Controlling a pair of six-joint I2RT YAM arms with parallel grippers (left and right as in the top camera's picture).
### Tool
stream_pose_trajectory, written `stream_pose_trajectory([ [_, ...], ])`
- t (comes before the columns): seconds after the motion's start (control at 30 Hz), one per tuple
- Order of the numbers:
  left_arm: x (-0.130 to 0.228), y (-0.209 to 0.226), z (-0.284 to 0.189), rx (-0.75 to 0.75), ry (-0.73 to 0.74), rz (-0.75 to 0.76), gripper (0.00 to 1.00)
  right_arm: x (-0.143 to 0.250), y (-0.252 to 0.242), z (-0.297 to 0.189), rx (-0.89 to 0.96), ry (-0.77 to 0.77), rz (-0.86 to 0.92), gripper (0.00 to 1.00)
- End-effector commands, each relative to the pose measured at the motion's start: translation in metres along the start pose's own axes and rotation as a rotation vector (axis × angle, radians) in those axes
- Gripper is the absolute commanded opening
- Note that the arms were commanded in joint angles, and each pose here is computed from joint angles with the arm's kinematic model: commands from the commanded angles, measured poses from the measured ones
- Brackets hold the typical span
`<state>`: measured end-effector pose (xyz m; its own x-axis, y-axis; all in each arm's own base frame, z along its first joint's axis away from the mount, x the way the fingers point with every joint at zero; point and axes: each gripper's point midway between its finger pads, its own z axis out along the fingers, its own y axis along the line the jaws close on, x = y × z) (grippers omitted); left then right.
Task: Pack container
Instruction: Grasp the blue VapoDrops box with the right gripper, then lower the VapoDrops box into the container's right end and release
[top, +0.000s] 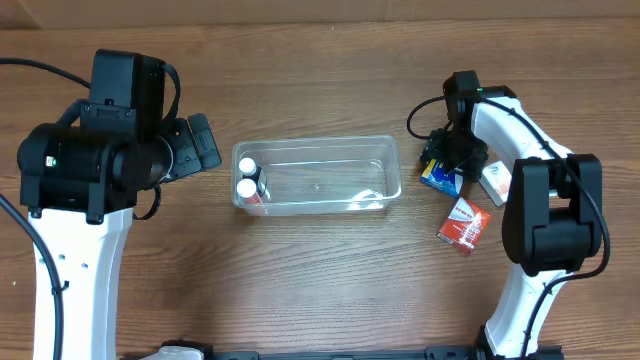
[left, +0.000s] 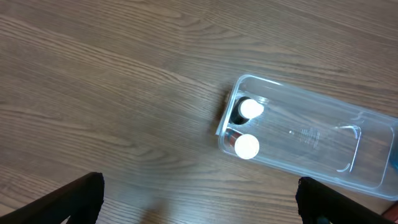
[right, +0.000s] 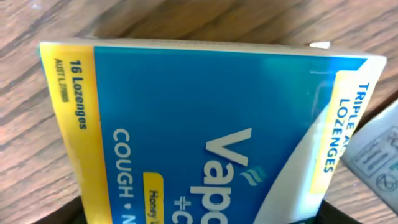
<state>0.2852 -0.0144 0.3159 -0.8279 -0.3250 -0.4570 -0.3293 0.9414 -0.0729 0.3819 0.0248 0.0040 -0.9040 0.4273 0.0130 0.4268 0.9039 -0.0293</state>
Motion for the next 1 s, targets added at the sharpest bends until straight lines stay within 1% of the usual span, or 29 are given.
stream_pose_trajectory([
  [0.0, 0.0, 0.002, 0.001, -0.006, 0.003, 0.004, 1.0, -0.003, 0.009, -0.018, -0.046, 0.0, -0.031, 0.74],
  [0.07, 0.0, 0.002, 0.001, -0.006, 0.004, 0.005, 1.0, -0.011, 0.015, -0.053, -0.074, -0.055, -0.064, 0.74],
  [0.17, 0.001, 0.002, 0.001, -0.007, 0.005, 0.005, 1.0, -0.007, 0.029, -0.13, -0.141, -0.184, -0.147, 0.75],
  [0.2, 0.001, 0.002, 0.001, -0.007, 0.006, 0.005, 1.0, 0.004, 0.036, -0.162, -0.171, -0.242, -0.209, 0.75],
  [0.27, 0.001, 0.003, 0.001, -0.009, 0.008, 0.006, 1.0, 0.038, 0.051, -0.206, -0.215, -0.32, -0.346, 0.75],
  [0.3, 0.001, 0.003, 0.001, -0.009, 0.008, 0.006, 1.0, 0.06, 0.063, -0.22, -0.236, -0.338, -0.409, 0.75],
  [0.33, 0.001, 0.003, 0.001, -0.009, 0.008, 0.006, 1.0, 0.072, 0.07, -0.224, -0.246, -0.342, -0.444, 0.75],
  [0.37, 0.001, 0.002, 0.001, -0.008, 0.008, 0.005, 1.0, 0.091, 0.085, -0.225, -0.254, -0.334, -0.507, 0.75],
  [0.4, 0.001, 0.003, 0.001, -0.008, 0.008, 0.006, 1.0, 0.101, 0.094, -0.222, -0.256, -0.323, -0.541, 0.75],
  [0.47, 0.001, 0.003, 0.001, -0.009, 0.009, 0.006, 1.0, 0.113, 0.108, -0.21, -0.257, -0.305, -0.579, 0.75],
  [0.53, 0.003, 0.003, 0.001, -0.011, 0.013, 0.007, 1.0, 0.121, 0.118, -0.183, -0.239, -0.273, -0.61, 0.75],
  [0.6, 0.003, 0.003, 0.001, -0.011, 0.013, 0.007, 1.0, 0.12, 0.12, -0.156, -0.217, -0.241, -0.605, 0.76],
  [0.77, 0.003, 0.003, 0.001, -0.011, 0.013, 0.007, 1.0, 0.115, 0.127, -0.113, -0.179, -0.191, -0.606, 0.76],
  [0.97, 0.003, 0.003, 0.001, -0.011, 0.013, 0.007, 1.0, 0.11, 0.134, -0.092, -0.165, -0.172, -0.606, 0.77],
])
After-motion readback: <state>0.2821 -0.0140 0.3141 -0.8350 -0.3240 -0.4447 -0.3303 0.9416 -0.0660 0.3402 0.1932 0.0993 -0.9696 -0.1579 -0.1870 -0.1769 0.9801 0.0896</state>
